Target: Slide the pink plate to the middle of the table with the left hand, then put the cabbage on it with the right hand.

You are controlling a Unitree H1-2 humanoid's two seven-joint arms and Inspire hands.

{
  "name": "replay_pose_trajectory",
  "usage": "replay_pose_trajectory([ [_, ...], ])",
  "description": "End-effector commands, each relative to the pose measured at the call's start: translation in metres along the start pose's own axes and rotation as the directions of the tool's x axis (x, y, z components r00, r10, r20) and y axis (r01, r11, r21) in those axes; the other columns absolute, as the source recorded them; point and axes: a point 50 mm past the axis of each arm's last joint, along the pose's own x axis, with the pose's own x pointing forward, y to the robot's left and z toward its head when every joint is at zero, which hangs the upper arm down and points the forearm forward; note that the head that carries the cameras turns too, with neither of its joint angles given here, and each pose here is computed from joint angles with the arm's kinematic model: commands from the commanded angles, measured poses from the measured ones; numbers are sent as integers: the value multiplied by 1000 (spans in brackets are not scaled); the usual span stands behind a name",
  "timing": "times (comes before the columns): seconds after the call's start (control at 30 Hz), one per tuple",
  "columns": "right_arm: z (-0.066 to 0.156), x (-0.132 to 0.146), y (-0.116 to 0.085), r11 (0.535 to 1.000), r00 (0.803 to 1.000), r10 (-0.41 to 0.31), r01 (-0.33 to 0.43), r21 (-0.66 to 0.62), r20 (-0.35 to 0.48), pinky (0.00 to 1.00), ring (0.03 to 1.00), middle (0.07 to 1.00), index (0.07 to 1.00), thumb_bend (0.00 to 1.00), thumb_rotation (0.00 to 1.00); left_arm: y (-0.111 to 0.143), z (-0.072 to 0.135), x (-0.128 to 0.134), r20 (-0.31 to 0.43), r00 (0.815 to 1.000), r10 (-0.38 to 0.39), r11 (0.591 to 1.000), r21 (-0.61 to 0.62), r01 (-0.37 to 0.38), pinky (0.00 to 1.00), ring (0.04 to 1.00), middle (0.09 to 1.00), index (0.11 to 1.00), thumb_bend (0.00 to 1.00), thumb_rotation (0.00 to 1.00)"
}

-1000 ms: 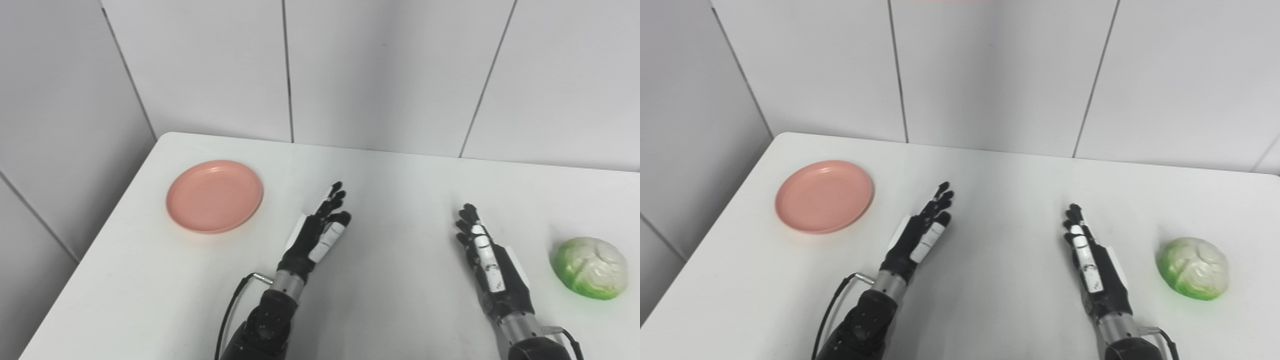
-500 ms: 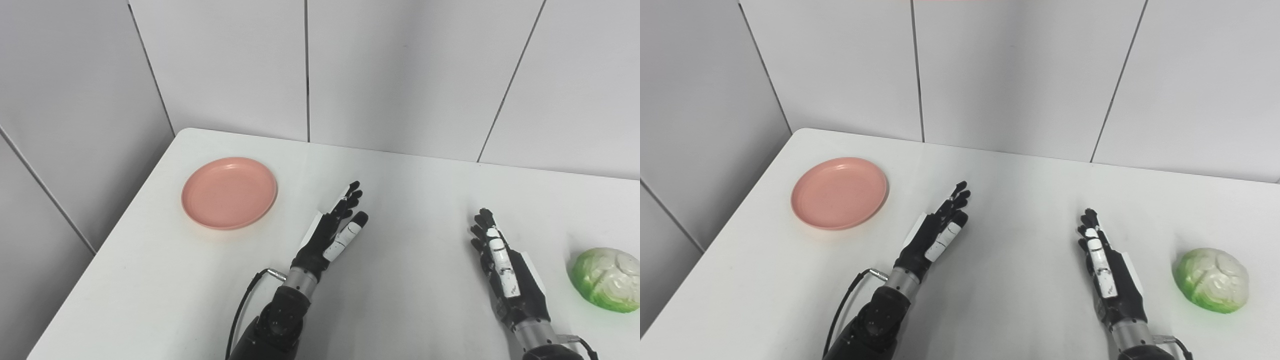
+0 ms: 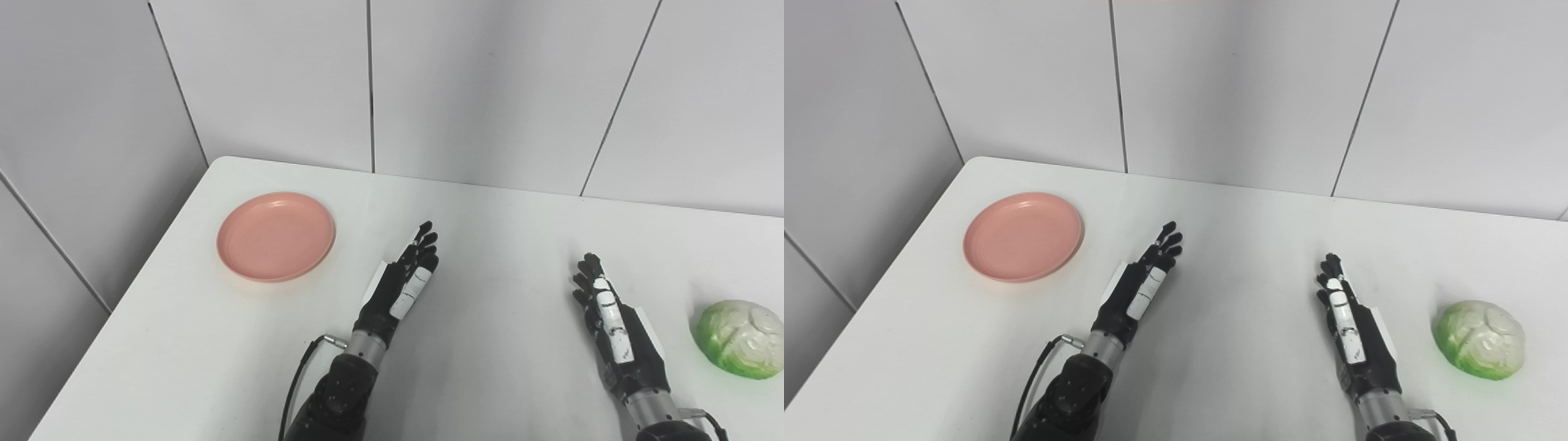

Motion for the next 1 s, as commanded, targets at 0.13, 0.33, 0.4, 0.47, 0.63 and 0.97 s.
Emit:
replay_pose_trajectory([
  [0.13,-1,2,-4,1000,1000,-2,2,-12,-9,1000,1000,1000,1000,111,1000,-3,27,-1,88,996,22,995,-98,-13,979,964,960,937,833,994],
  [0.33,-1,1,-6,1000,1000,-9,9,-22,-3,1000,1000,1000,1000,96,1000,2,64,-3,185,982,45,996,-85,-29,942,943,963,955,854,1000],
  [0.4,-1,1,-6,1000,1000,-16,16,-18,-3,1000,1000,1000,1000,91,1000,6,79,-6,218,975,43,996,-89,-24,949,952,972,971,848,1000],
  [0.47,0,0,-6,1000,1000,-19,19,-20,-4,1000,1000,1000,1000,86,1000,9,93,-11,233,971,56,994,-105,-32,953,953,973,969,849,998],
  [0.63,0,0,-8,1000,1000,-14,13,-27,-9,1000,1000,1000,1000,91,1000,20,117,-16,294,952,82,990,-136,-43,963,954,976,964,866,988],
  [0.97,-1,0,-11,999,1000,-2,2,-34,-10,1000,1000,1000,1000,89,1000,53,162,-35,382,918,110,991,-113,-72,998,976,991,992,874,998],
])
